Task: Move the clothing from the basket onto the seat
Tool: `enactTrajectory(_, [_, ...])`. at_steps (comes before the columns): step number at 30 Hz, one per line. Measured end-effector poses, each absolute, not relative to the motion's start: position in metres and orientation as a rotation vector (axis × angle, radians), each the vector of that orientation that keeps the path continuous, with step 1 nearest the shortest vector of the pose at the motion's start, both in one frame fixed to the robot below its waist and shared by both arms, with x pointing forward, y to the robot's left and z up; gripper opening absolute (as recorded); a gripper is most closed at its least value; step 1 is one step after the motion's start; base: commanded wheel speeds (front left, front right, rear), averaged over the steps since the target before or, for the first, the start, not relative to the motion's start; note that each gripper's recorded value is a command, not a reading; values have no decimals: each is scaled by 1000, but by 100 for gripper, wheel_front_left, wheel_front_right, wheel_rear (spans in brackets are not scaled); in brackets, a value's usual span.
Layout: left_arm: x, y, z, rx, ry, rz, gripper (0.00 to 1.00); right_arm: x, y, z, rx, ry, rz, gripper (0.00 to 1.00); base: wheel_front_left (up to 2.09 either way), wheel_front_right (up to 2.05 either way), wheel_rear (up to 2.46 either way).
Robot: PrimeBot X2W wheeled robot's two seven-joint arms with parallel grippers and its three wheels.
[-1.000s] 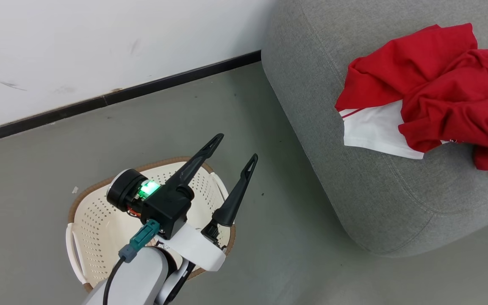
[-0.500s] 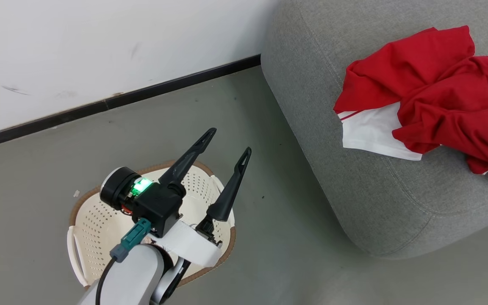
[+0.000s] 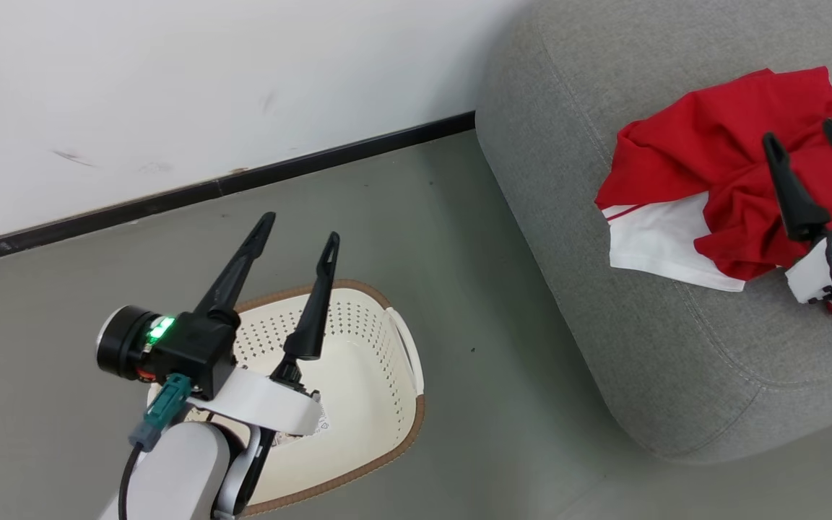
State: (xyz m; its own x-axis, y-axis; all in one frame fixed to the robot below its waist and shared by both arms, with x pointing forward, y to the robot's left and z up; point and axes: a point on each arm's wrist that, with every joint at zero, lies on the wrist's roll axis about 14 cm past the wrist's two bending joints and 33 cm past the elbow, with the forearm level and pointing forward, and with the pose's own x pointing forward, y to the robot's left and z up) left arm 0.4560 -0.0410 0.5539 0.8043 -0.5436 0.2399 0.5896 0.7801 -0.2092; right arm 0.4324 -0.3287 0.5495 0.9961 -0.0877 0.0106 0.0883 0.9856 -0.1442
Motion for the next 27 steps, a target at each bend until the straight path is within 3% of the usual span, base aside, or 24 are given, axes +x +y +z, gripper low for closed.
enactTrajectory(15, [455, 46, 540, -246, -139, -298, 100, 460, -232, 580, -71, -179, 130, 100, 0, 0, 0])
enactTrajectory(27, [437, 111, 536, -219, -129, -95, 100, 447, -174, 563, -5, -169, 235, 100, 0, 0, 0])
